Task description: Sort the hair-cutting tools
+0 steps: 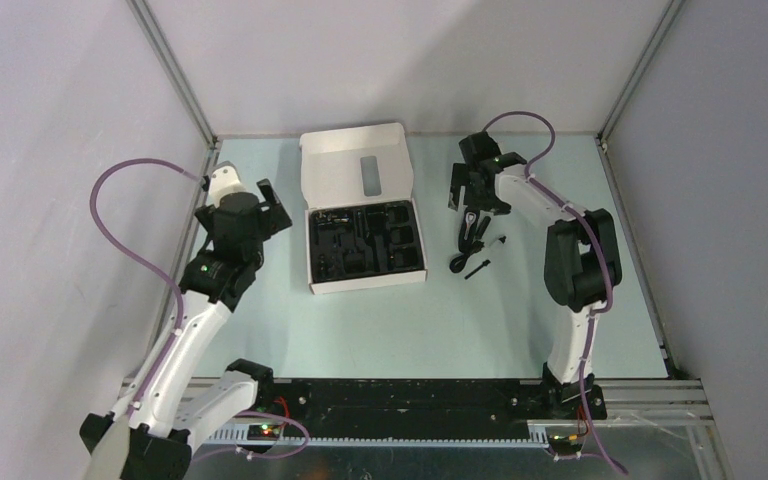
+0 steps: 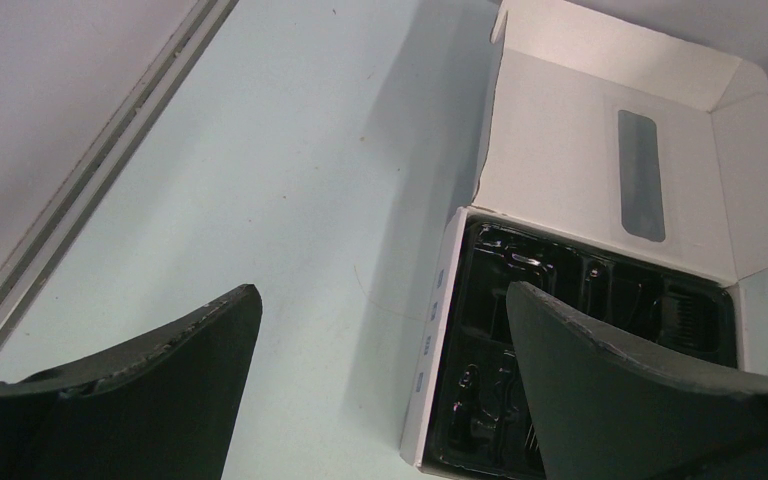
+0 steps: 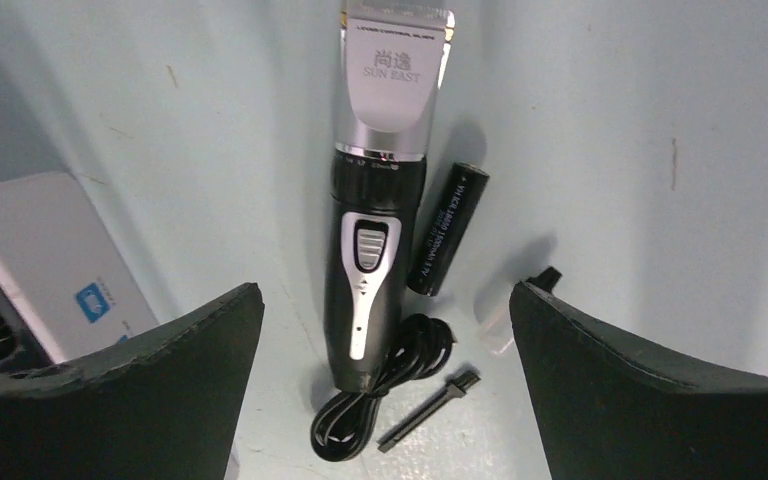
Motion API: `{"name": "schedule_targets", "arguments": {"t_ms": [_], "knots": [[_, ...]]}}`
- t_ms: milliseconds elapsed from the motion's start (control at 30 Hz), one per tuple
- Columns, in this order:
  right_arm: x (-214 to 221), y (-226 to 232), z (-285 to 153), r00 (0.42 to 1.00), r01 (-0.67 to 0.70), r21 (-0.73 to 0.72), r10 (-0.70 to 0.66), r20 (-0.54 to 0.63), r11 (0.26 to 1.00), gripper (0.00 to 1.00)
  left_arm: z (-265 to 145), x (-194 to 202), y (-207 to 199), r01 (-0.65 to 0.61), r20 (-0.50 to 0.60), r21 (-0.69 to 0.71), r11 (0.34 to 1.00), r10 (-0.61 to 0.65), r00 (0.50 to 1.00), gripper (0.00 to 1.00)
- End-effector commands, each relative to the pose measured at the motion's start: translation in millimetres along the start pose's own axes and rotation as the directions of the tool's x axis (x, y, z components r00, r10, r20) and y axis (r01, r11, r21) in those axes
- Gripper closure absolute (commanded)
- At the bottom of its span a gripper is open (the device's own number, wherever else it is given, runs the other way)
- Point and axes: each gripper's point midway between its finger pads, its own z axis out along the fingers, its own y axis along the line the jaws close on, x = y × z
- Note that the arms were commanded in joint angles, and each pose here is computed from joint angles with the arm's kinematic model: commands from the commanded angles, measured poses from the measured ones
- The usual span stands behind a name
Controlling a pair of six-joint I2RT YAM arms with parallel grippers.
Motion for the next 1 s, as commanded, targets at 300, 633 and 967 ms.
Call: {"name": "schedule_targets", "arguments": {"t_ms": [300,633,967], "knots": [[-25,15,25,0.990,-0.137,-0.030,0.136,-0.033,0.990,0.17,-8,-13,3,-0.011,0.068,-0.004,1.000,0.011,0.998,0.00],[-6,13,60,0.982,-0.153,0.042,0.157,-0.108,0.987,0.27,-11,-12,1,-0.031,0.075,0.000,1.000,0.030,0.997,0.00],[7,13,79,0.977,-0.144,0.065,0.153,-0.150,0.987,0.47,-12,-12,-1,-0.040,0.080,0.009,0.999,0.039,0.996,0.00]]}}
